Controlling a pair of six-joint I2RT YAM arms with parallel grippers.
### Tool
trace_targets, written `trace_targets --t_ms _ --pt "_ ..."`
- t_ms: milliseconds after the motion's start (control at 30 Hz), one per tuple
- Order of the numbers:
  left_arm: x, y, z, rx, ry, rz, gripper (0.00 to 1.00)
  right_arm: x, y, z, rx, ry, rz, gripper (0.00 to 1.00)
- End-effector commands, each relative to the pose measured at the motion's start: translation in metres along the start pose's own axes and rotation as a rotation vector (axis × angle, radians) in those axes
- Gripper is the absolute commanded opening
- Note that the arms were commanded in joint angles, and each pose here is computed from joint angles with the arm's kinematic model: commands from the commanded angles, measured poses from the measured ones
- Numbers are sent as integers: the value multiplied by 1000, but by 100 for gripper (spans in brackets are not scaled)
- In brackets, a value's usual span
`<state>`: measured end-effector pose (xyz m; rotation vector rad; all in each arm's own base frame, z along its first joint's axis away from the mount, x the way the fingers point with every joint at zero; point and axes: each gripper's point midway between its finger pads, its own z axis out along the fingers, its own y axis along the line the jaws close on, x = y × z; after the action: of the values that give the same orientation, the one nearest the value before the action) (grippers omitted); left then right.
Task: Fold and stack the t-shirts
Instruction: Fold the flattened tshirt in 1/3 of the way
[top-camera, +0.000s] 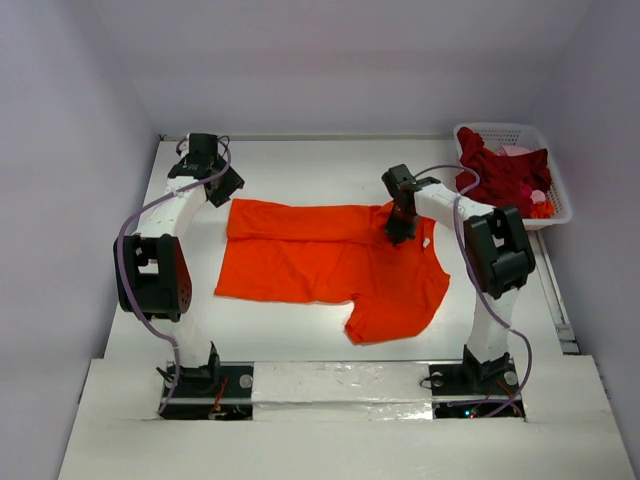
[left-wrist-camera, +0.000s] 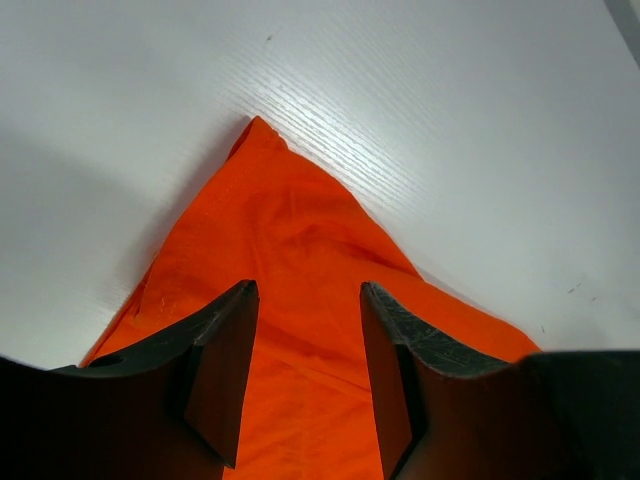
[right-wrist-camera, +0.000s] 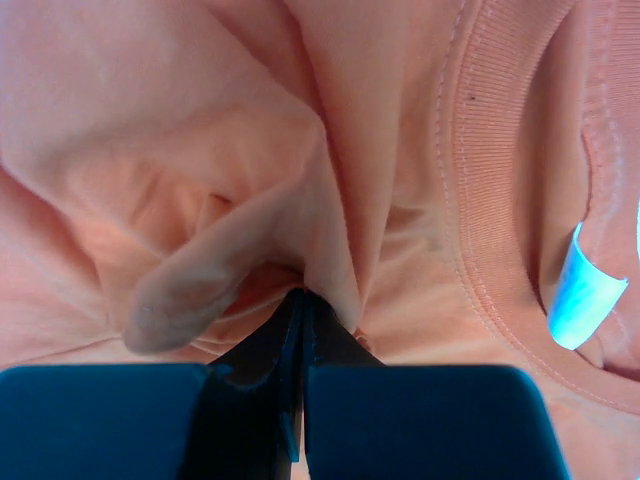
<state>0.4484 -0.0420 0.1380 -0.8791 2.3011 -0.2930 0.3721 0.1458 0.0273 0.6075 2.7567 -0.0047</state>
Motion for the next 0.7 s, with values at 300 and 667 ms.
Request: trace_targets --t_ms 300,667 --pt "-12 -11 -11 30 -29 5 42 -14 3 -44 -128 -119 146 6" --pt "-13 -13 -13 35 -30 5 42 -71 18 -67 -86 -263 18 40"
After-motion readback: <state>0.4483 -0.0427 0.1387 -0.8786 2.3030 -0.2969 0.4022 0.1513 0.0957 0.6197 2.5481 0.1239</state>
